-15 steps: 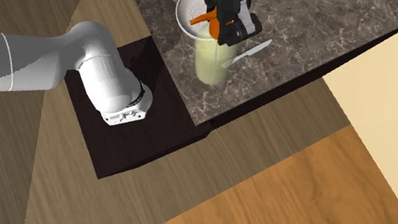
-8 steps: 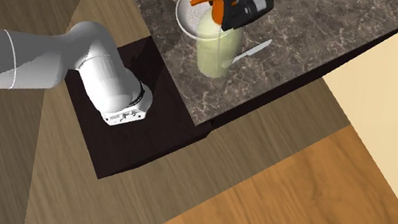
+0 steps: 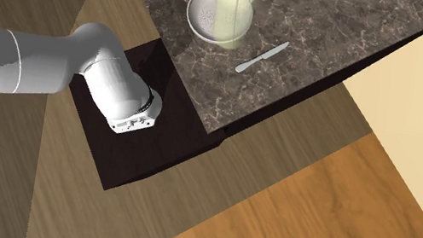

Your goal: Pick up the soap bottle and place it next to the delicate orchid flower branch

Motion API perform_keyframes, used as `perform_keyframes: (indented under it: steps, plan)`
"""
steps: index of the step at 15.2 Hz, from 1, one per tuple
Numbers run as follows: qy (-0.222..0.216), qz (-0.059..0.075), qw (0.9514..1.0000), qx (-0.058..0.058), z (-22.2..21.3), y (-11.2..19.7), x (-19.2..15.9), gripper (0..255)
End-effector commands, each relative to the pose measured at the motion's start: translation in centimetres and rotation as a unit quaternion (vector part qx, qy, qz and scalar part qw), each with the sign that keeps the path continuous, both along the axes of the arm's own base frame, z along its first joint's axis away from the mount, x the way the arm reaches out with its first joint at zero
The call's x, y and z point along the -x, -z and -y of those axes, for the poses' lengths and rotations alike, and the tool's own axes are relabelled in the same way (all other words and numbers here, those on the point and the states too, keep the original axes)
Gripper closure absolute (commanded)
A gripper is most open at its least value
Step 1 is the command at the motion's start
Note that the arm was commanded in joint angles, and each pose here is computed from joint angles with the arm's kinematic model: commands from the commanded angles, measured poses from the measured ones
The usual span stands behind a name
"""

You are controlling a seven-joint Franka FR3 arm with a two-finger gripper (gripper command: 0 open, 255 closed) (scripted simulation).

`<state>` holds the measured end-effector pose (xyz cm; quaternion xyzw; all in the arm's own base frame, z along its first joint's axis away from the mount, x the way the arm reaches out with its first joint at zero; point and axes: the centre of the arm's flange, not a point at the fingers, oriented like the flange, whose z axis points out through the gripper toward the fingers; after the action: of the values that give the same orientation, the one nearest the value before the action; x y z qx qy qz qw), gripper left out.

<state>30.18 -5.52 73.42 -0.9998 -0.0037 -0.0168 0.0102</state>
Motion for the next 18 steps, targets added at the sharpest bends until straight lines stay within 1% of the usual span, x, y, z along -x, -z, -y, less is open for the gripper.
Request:
perform_keyframes:
  steps: [1,18]
  plan:
    - [0.001,0.001,1.0,0.0,-2.2,0.7,-1.4,255]
    - [0.001,0.001,1.0,0.0,-20.4,6.0,-13.4,255]
